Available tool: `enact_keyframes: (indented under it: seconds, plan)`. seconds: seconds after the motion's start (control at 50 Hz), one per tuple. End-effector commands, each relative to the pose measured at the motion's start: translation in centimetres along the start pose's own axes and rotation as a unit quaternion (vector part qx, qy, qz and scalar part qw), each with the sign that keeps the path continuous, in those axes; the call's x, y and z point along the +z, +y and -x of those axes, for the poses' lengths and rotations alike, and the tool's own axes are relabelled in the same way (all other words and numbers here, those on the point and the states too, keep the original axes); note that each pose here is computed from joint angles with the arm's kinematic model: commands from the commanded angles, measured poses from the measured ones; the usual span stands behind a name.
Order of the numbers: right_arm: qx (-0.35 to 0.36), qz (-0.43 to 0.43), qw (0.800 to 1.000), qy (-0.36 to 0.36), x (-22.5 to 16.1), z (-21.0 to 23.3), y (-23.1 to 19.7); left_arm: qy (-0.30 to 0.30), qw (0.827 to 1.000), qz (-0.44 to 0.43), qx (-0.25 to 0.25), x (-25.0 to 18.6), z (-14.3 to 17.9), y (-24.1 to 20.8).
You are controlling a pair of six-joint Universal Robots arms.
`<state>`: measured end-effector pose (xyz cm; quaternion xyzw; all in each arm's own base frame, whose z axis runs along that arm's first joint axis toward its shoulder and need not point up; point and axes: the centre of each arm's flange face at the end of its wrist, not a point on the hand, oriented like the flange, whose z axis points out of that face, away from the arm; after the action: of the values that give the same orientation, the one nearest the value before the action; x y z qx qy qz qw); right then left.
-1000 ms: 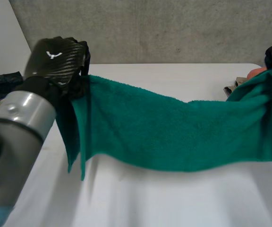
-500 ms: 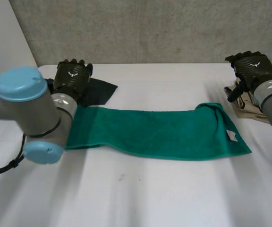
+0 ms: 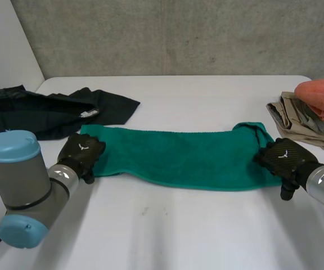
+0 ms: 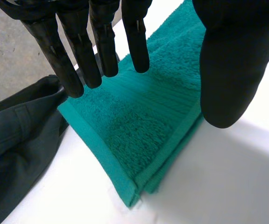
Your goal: Fold the laundry.
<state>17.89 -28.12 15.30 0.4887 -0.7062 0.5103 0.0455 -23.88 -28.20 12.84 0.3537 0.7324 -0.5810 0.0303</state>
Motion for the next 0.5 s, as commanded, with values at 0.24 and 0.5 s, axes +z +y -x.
enact_keyframes:
  seconds: [0.24, 0.5]
  plan:
    - [0.002, -0.034, 0.999, 0.042, 3.7, -0.1, 2.0, 0.022, 1.0, -0.021, -0.004, 2.5, 0.0, 0.5]
    - [0.015, -0.042, 0.998, 0.048, 4.2, -0.6, 1.8, 0.01, 0.999, -0.036, -0.005, 3.4, 0.5, -0.4]
